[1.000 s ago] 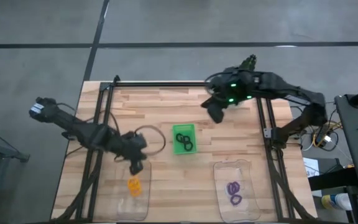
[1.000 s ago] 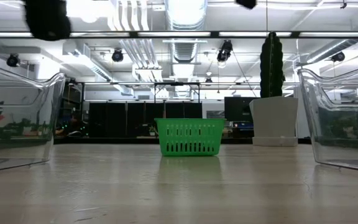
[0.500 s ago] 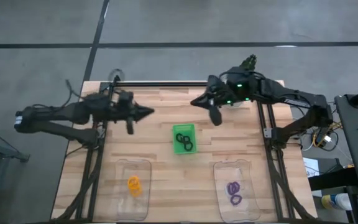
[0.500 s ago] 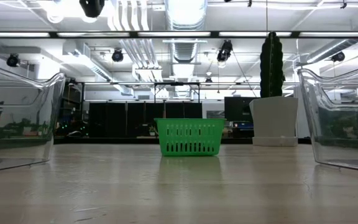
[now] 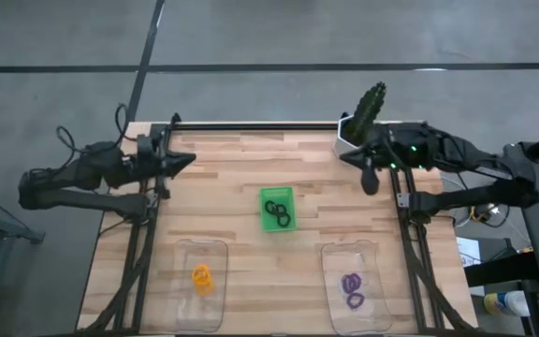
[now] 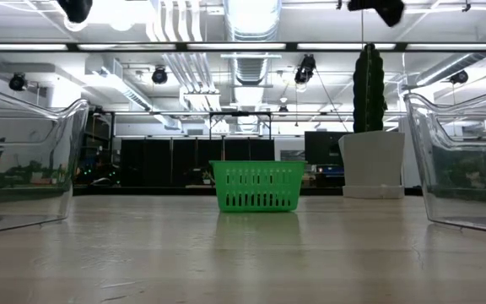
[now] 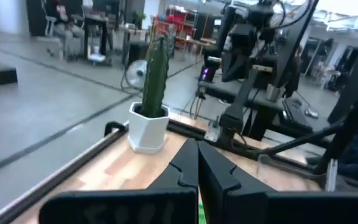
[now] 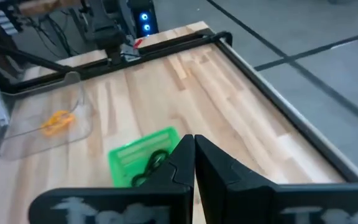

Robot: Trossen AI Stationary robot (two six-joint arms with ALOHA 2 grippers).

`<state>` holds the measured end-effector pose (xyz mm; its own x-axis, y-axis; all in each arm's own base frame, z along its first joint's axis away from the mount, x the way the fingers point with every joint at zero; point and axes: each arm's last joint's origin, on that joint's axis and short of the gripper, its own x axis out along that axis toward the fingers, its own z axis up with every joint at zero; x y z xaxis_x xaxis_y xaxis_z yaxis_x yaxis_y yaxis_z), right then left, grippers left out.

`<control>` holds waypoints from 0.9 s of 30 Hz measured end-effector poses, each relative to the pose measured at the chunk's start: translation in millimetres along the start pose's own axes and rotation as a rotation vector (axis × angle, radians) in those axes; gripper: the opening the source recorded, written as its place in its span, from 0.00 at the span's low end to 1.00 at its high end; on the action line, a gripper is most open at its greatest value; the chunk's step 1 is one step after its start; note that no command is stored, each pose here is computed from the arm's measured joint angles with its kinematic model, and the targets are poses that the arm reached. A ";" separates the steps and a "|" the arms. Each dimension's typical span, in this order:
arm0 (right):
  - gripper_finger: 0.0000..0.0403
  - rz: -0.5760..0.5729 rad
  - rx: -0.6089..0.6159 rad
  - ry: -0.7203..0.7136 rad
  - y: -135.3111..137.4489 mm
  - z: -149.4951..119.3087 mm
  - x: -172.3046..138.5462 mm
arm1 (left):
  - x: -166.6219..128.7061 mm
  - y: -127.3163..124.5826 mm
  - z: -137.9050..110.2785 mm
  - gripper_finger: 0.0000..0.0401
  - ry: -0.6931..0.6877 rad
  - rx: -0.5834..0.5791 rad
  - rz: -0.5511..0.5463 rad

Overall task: Sort spring keychains
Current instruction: Return to Home Position

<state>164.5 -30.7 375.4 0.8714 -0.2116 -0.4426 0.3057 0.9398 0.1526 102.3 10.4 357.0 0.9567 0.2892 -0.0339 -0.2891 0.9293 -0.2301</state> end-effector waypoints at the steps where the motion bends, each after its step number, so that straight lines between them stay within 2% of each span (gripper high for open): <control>1: 0.02 0.004 0.007 -0.012 -1.7 -7.9 -2.6 | -0.2 1.1 -4.5 0.00 0.010 0.024 0.002; 5: 0.02 0.030 -0.001 -0.125 -7.8 -36.8 -8.2 | 0.9 6.1 -26.0 0.00 0.036 0.100 0.007; 8: 0.02 0.088 -0.030 -0.244 -10.2 -53.8 -11.5 | 5.3 10.8 -51.5 0.00 0.067 0.085 0.003; 10: 0.02 0.109 -0.036 -0.290 -12.1 -64.7 -13.0 | 7.4 13.1 -64.6 0.00 0.039 0.053 -0.017; 16: 0.02 0.112 0.022 -0.265 -20.2 -105.1 -11.0 | 7.3 21.3 -97.9 0.00 -0.018 0.016 -0.031; 21: 0.02 0.156 -0.024 -0.391 -23.7 -126.1 -13.1 | 5.7 26.7 -118.0 0.00 -0.057 -0.014 -0.041; 25: 0.02 0.164 -0.029 -0.398 -27.7 -148.5 -7.9 | 4.4 31.0 -134.0 0.00 -0.085 -0.025 -0.048; 27: 0.02 0.182 -0.040 -0.405 -29.2 -159.4 -4.4 | 4.9 33.8 -147.4 0.00 -0.056 -0.022 -0.054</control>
<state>90.7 -14.5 232.1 0.9921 -0.1226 -0.0285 0.1256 0.9794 0.1580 102.4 9.3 205.7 0.9672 0.2518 0.0332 -0.2358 0.9388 -0.2512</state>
